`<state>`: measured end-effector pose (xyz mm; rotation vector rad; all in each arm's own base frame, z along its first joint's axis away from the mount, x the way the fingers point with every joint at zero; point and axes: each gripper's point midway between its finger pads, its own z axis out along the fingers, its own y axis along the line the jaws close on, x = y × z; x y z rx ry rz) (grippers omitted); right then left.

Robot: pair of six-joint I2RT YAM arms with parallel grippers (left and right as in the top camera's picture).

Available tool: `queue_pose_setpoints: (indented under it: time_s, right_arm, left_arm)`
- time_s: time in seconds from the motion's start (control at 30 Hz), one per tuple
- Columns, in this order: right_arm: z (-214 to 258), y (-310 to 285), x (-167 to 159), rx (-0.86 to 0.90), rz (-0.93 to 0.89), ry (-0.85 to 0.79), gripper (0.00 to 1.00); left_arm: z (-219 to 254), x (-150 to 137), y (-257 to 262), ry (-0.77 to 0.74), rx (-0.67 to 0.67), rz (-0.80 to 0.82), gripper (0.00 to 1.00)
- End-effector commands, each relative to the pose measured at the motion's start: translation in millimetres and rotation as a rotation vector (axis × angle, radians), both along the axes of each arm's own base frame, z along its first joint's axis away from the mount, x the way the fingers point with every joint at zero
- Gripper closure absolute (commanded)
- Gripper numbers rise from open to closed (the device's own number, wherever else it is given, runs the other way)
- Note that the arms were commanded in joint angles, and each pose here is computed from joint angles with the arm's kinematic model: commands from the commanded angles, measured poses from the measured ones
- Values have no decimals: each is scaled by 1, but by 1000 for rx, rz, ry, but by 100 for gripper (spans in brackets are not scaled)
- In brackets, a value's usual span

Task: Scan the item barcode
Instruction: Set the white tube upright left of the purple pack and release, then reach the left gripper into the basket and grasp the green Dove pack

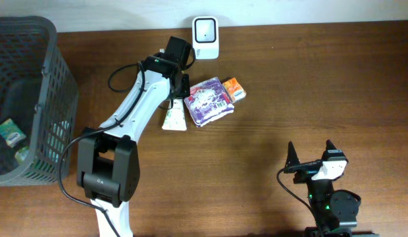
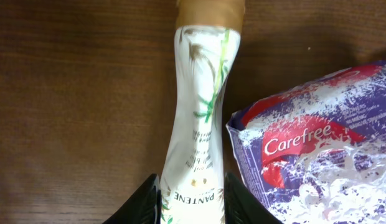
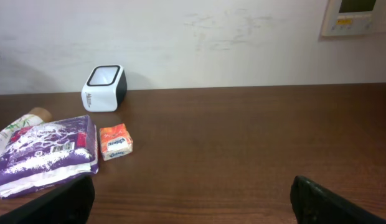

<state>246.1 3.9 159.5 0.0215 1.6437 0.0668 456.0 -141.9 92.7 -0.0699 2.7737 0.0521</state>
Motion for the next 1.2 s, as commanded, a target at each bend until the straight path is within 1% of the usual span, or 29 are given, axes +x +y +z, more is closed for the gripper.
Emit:
queue_pose_setpoints:
  time_s: [0.0,0.07,0.13,0.17,0.2,0.23,0.27,0.3,0.33,0.37,0.4,0.43,0.5,0.53,0.6,0.63,0.7,0.73,0.87,1.1,1.17]
  right_arm:
    - [-3,0,0,7,-1,4,1]
    - [-3,0,0,7,0,4,1]
    - [-3,0,0,7,-1,4,1]
    - [-3,0,0,7,-1,4,1]
    - [-3,0,0,7,-1,4,1]
    - [-3,0,0,7,-1,4,1]
    - [-3,0,0,7,-1,4,1]
    - [-3,0,0,7,0,4,1]
    - [-3,0,0,7,-1,4,1]
    - [-3,0,0,7,-1,4,1]
    - [-3,0,0,7,-1,4,1]
    - [-3,0,0,7,-1,4,1]
    - [-3,0,0,7,0,4,1]
    - [-3,0,0,7,-1,4,1]
    - [-3,0,0,7,-1,4,1]
    - [-3,0,0,7,0,4,1]
    - [-3,0,0,7,-1,4,1]
    - [-3,0,0,7,-1,4,1]
    - [-3,0,0,7,0,4,1]
    - [-3,0,0,7,-1,4,1]
    - [-3,0,0,7,-1,4,1]
  left_arm:
    - [2,8,7,-24,16,12,69]
    - [14,14,8,-52,22,-19,70]
    - [44,26,12,-116,4,-13,70]
    - [68,33,15,-163,-10,-5,69]
    - [92,38,18,-210,-25,6,66]
    - [131,45,25,-288,-47,24,57]
    - [157,47,31,-342,-62,38,55]
    - [193,49,41,-419,-79,56,53]
    - [221,50,50,-480,-93,75,49]
    - [246,49,61,-538,-104,95,43]
    - [281,46,81,-624,-106,138,32]
    - [300,44,99,-672,-94,175,27]
    - [329,37,139,-746,-53,267,23]
    - [342,31,173,-780,-20,341,20]
    - [344,24,216,-785,14,426,18]
    - [342,20,236,-777,32,465,11]
    - [330,9,280,-735,73,554,10]
    - [323,3,299,-711,89,593,10]
    - [288,-20,359,-591,129,719,16]
    - [198,-40,412,-373,169,836,17]
    - [170,-47,427,-317,206,873,24]
